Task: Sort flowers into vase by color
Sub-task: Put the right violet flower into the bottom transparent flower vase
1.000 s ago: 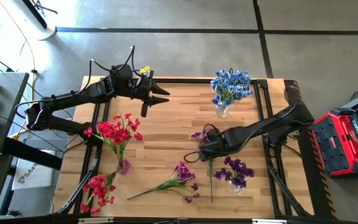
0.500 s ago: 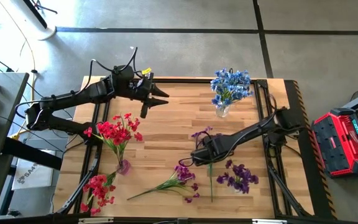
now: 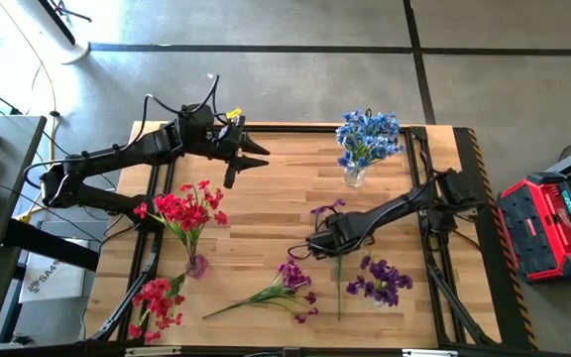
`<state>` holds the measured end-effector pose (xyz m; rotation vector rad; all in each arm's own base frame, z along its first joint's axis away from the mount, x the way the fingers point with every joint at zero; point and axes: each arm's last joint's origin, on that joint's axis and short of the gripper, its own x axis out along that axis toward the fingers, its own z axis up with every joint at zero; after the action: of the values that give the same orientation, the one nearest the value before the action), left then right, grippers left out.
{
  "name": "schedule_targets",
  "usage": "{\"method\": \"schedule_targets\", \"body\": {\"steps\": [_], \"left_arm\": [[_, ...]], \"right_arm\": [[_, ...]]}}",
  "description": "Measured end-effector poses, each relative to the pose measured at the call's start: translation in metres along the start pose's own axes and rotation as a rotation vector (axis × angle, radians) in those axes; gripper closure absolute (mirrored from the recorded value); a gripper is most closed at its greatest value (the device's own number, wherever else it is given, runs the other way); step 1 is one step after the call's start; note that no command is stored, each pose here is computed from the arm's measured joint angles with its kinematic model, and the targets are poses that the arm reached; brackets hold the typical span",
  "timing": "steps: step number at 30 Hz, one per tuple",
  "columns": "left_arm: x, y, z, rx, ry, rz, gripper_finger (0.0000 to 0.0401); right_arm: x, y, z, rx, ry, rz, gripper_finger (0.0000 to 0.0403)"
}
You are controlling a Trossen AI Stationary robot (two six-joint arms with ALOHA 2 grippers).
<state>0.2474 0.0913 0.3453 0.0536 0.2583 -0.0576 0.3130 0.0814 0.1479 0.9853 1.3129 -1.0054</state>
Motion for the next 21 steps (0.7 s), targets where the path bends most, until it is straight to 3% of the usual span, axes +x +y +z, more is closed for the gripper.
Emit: {"method": "schedule_targets", "body": {"steps": [9,15,21], "left_arm": [[0.000,0.000,0.000,0.023,0.000,0.000,0.0293],[0.000,0.000,0.000,0.054,0.000,0.001,0.0293],[0.000,0.001,0.001,0.080,-0.005,0.033,0.0293]], "right_arm": [[-0.001,0.002,0.003,0.002,0.006,0.038,0.0390],[-0.024,0.007,0.006,0.019,-0.097,0.116,0.0387],[-0.071,0.012,0.013,-0.009,-0.315,0.255,0.0398]]}}
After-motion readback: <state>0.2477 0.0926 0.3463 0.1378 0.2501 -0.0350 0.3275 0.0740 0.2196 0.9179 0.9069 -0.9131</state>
